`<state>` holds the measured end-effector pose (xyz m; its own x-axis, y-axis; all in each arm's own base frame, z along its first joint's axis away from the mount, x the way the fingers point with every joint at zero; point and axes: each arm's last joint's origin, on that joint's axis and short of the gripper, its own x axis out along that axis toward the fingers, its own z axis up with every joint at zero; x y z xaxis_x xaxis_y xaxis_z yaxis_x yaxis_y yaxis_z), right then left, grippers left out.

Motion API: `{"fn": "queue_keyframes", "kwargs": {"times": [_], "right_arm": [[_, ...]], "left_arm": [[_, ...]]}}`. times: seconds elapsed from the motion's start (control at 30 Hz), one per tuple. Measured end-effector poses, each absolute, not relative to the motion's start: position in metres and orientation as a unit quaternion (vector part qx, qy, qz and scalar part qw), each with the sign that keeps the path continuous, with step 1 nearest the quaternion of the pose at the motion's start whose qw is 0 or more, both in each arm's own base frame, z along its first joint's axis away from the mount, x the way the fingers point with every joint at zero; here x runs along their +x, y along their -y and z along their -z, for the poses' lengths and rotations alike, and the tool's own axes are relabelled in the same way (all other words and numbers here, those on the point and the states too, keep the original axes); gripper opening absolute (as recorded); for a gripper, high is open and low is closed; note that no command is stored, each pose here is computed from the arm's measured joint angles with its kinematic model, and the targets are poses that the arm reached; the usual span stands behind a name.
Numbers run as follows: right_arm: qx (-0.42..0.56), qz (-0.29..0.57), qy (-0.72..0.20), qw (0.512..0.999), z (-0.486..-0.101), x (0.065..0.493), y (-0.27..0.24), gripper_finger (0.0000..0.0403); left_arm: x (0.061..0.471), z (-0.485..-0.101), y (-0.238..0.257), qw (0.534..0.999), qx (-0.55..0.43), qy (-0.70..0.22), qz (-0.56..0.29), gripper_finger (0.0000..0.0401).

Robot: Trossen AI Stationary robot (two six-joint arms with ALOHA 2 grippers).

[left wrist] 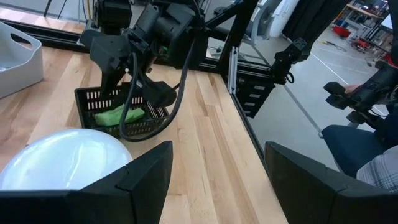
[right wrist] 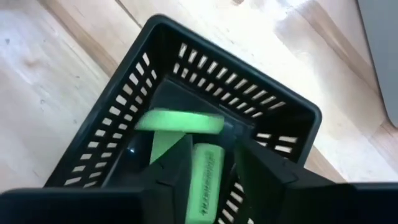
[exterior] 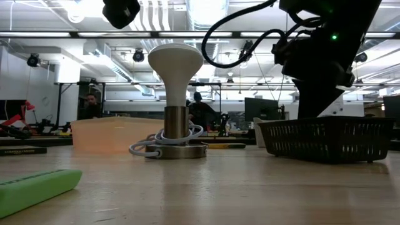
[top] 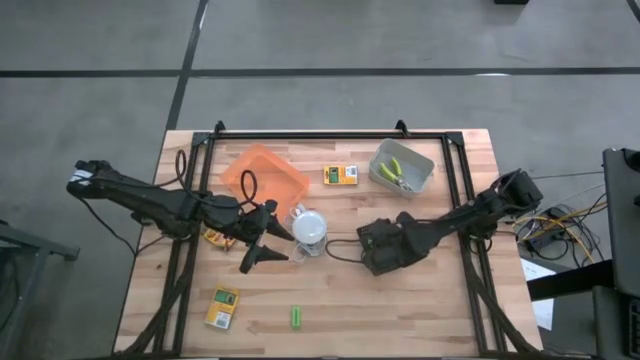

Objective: Pick & Place School Supplies
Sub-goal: Put the green eraser into the black bin

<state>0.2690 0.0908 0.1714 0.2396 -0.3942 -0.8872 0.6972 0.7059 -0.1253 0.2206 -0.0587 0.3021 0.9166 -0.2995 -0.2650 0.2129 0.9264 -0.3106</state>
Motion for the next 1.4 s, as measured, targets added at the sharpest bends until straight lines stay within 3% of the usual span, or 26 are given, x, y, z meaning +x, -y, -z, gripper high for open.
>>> {"fn": "queue_keyframes", "kwargs": {"times": [0.33, 0.6, 0.87, 1.0, 1.13, 1.4], "right_arm": [[0.150, 0.348, -0.506, 0.775, -0.173, 0.269, -0.091, 0.0178], [0.174, 0.325, -0.508, 0.779, -0.185, 0.277, -0.095, 0.0172], [0.148, 0.252, -0.504, 0.813, -0.215, 0.295, -0.104, 0.0161], [0.153, 0.235, -0.482, 0.830, -0.234, 0.304, -0.107, 0.0155], [0.152, 0.234, -0.453, 0.846, -0.252, 0.312, -0.108, 0.0150], [0.121, 0.206, -0.431, 0.870, -0.276, 0.319, -0.111, 0.0150]], "left_arm": [[0.221, -0.302, 0.059, 0.969, -0.142, -0.156, 0.130, 0.0259], [0.221, -0.302, 0.059, 0.956, -0.212, -0.165, 0.119, 0.0259], [0.221, -0.302, 0.059, 0.943, -0.264, -0.170, 0.107, 0.0259], [0.222, -0.302, 0.054, 0.930, -0.333, -0.152, 0.025, 0.0259], [0.220, -0.296, 0.049, 0.884, -0.438, -0.135, -0.094, 0.0259], [0.212, -0.282, 0.061, 0.838, -0.494, -0.183, -0.142, 0.0238]]}}
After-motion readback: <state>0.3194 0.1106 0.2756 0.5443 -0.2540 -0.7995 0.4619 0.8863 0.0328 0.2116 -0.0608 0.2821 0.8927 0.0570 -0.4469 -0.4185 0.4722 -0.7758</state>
